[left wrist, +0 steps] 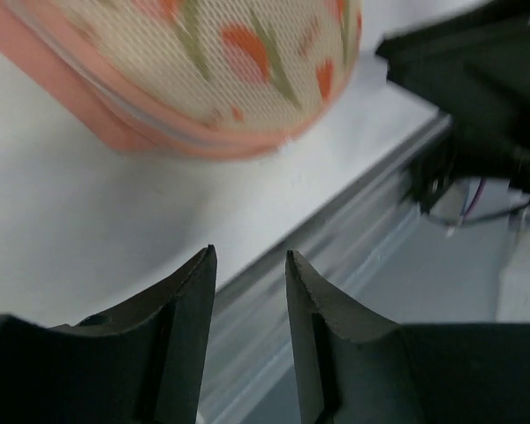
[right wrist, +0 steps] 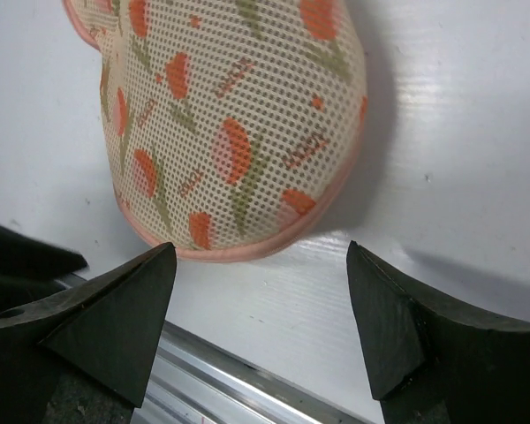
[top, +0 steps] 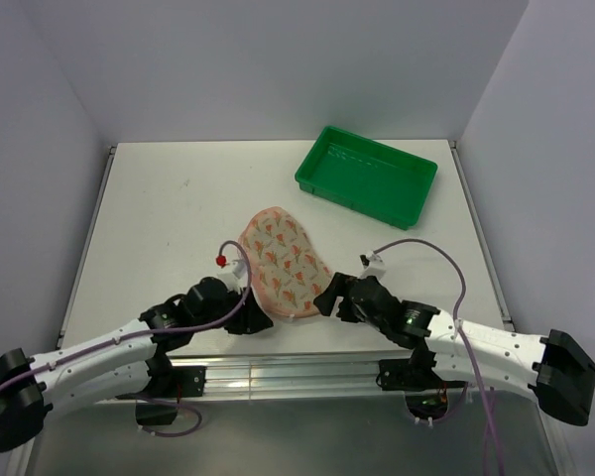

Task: Place the bra in the laundry bag and zip it closed

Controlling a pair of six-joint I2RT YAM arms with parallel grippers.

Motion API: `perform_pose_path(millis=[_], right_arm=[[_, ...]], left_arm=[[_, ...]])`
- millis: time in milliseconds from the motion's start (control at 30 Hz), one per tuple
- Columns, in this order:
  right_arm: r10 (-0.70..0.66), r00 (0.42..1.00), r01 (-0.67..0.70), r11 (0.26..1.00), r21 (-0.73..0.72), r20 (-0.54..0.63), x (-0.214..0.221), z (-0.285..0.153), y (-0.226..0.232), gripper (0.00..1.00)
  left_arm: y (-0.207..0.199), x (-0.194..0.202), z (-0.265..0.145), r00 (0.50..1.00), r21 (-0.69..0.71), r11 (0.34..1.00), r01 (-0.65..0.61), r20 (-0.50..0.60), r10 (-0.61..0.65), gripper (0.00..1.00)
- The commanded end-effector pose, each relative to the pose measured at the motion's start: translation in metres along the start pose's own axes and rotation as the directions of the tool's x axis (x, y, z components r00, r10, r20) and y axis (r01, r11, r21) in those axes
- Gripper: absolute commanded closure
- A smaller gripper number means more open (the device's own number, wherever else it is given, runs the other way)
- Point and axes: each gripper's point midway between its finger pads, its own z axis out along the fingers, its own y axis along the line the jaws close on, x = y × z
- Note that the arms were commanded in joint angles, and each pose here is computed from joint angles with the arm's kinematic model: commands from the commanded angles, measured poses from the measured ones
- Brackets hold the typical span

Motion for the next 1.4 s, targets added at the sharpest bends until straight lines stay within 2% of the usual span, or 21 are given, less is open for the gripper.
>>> perform_pose_path(millis=[0, 67, 100, 200, 300, 367, 667, 833, 967, 1133, 1267, 1333, 1367], right_arm=[[0.115, 0.993, -0.117, 0.991, 0.06, 0.032, 0.002, -0.004, -0.018, 0.15], [0.154, 0.988, -0.154, 0.988, 0.017, -0.002, 0.014, 0.001, -0.016, 0.15], [0.159, 0.987, -0.159, 0.987, 0.012, -0.018, 0.018, 0.004, -0.016, 0.16], [0.126, 0.99, -0.127, 0.992, -0.024, -0.06, 0.023, 0.011, -0.003, 0.2], [0.101, 0.992, -0.104, 0.994, -0.032, -0.078, 0.022, 0.016, 0.006, 0.25], [0.108, 0.992, -0.111, 0.992, -0.051, -0.069, 0.019, 0.018, 0.01, 0.27], [0.146, 0.988, -0.151, 0.982, -0.113, -0.058, 0.011, 0.023, 0.014, 0.35], [0.14, 0.989, -0.146, 0.98, -0.136, -0.05, 0.007, 0.023, 0.017, 0.36], [0.143, 0.988, -0.149, 0.979, -0.142, -0.053, 0.007, 0.025, 0.019, 0.41], [0.164, 0.985, -0.17, 0.973, -0.155, -0.052, 0.004, 0.028, 0.019, 0.41], [0.176, 0.983, -0.182, 0.969, -0.166, -0.051, 0.003, 0.029, 0.02, 0.43], [0.178, 0.983, -0.185, 0.968, -0.173, -0.052, 0.002, 0.03, 0.021, 0.45], [0.175, 0.983, -0.183, 0.969, -0.168, -0.057, 0.004, 0.031, 0.02, 0.46]], left_arm=[[-0.039, 0.003, -0.001, 0.994, 0.092, 0.991, -0.098, -0.028, 0.101, 0.56], [-0.043, 0.013, 0.006, 0.989, 0.092, 0.987, -0.13, -0.056, 0.135, 0.55], [-0.052, 0.009, 0.01, 0.987, 0.112, 0.982, -0.152, -0.035, 0.156, 0.54], [-0.063, 0.016, 0.023, 0.976, 0.114, 0.972, -0.207, -0.047, 0.214, 0.52], [-0.066, 0.021, 0.038, 0.96, 0.08, 0.96, -0.269, -0.057, 0.274, 0.5], [-0.055, 0.017, 0.048, 0.955, 0.0, 0.956, -0.293, -0.04, 0.293, 0.5], [-0.027, -0.003, 0.063, 0.955, -0.154, 0.948, -0.277, 0.067, 0.29, 0.48], [-0.024, 0.0, 0.069, 0.954, -0.143, 0.95, -0.276, 0.075, 0.289, 0.49], [-0.026, 0.005, 0.075, 0.955, -0.128, 0.951, -0.283, 0.057, 0.292, 0.53], [-0.024, 0.008, 0.074, 0.954, -0.125, 0.949, -0.29, 0.045, 0.298, 0.61], [-0.021, 0.008, 0.074, 0.953, -0.133, 0.948, -0.29, 0.049, 0.299, 0.81], [-0.02, 0.007, 0.075, 0.953, -0.139, 0.947, -0.29, 0.052, 0.299, 0.86], [-0.02, 0.006, 0.075, 0.953, -0.14, 0.948, -0.287, 0.055, 0.297, 0.92]])
